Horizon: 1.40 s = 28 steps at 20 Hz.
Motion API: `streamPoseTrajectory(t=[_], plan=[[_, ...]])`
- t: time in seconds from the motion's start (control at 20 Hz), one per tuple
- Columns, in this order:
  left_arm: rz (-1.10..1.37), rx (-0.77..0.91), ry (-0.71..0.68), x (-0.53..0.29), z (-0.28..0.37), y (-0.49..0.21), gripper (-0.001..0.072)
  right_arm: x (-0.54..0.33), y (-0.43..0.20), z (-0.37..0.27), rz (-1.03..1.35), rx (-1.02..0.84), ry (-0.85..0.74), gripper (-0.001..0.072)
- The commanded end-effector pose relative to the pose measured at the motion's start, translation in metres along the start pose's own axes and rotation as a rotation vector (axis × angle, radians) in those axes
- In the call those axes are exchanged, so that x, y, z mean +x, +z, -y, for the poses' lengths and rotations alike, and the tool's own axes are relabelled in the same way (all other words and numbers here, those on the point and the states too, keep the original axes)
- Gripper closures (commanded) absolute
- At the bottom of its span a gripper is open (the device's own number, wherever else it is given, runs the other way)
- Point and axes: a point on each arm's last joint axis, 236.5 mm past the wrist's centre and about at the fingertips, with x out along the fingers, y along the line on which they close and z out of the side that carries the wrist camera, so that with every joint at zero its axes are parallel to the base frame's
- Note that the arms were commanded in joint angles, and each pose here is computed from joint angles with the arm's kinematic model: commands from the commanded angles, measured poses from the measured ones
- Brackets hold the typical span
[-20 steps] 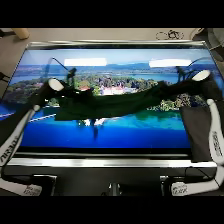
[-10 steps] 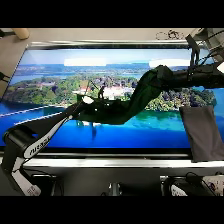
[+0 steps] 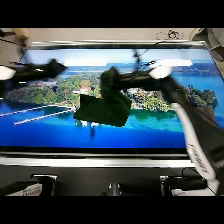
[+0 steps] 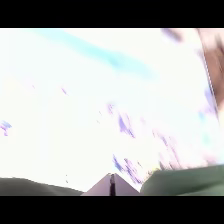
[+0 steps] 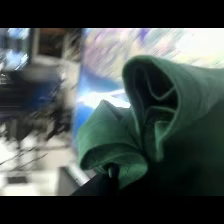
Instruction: Fold the shirts.
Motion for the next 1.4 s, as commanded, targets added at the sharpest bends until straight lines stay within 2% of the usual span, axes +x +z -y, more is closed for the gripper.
streamPoseTrajectory(t=[0.0, 0.05, 0.1, 0.15, 0.25, 0.35, 0.45, 0.5, 0.55, 0.6, 0.85, 1.0, 1.05, 1.1, 1.15, 1.2, 1.35], plan=[[0.141, 0.077, 0.112, -0.100, -0.008, 0.039, 0.0678, 0.116, -0.043, 0.014, -0.069, 0.132, 0.079, 0.0666], [0.154, 0.088, 0.116, -0.112, -0.004, 0.041, 0.0678, 0.136, -0.052, 0.020, -0.085, 0.169, 0.088, 0.0407], [0.162, 0.100, 0.119, -0.121, 0.000, 0.041, 0.0678, 0.147, -0.056, 0.026, -0.098, 0.203, 0.097, -0.0004], [0.158, 0.110, 0.122, -0.125, 0.003, 0.038, 0.0678, 0.147, -0.061, 0.031, -0.127, 0.204, 0.098, 0.0036], [0.131, 0.129, 0.139, -0.129, 0.002, 0.031, 0.0678, 0.122, -0.062, 0.041, -0.214, 0.151, 0.075, 0.0040], [0.103, 0.143, 0.170, -0.129, -0.005, 0.025, 0.0677, 0.069, -0.050, 0.067, -0.290, 0.096, -0.027, 0.0041], [0.097, 0.158, 0.207, -0.129, -0.015, 0.024, 0.0677, -0.003, -0.029, 0.122, -0.315, 0.047, -0.280, 0.0041], [0.092, 0.164, 0.223, -0.130, -0.019, 0.023, 0.0677, -0.048, -0.021, 0.165, -0.324, 0.036, -0.482, 0.0042], [0.089, 0.163, 0.227, -0.129, -0.021, 0.022, 0.0677, -0.089, -0.019, 0.205, -0.343, 0.061, -0.669, 0.0042], [0.084, 0.159, 0.229, -0.128, -0.023, 0.021, 0.0677, -0.116, -0.026, 0.234, -0.371, 0.118, -0.786, 0.0043], [0.039, 0.109, 0.233, -0.118, -0.036, 0.003, 0.0677, -0.063, -0.066, 0.266, -0.400, 0.269, -0.624, 0.0040], [0.021, 0.096, 0.232, -0.117, -0.037, -0.002, 0.0677, -0.025, -0.072, 0.261, -0.396, 0.303, -0.512, 0.0046], [0.022, 0.096, 0.232, -0.117, -0.037, -0.002, 0.0677, -0.012, -0.071, 0.254, -0.380, 0.300, -0.471, 0.0093], [0.022, 0.096, 0.232, -0.117, -0.037, -0.002, 0.0677, -0.003, -0.067, 0.248, -0.358, 0.291, -0.448, 0.0234], [0.023, 0.093, 0.232, -0.117, -0.037, -0.002, 0.0677, 0.002, -0.063, 0.241, -0.339, 0.298, -0.415, 0.0483], [0.023, 0.093, 0.232, -0.117, -0.037, -0.002, 0.0677, 0.004, -0.059, 0.228, -0.337, 0.300, -0.360, 0.0677], [0.027, 0.095, 0.233, -0.117, -0.037, -0.001, 0.0677, -0.032, -0.010, 0.176, -0.266, 0.199, -0.206, 0.0693]])
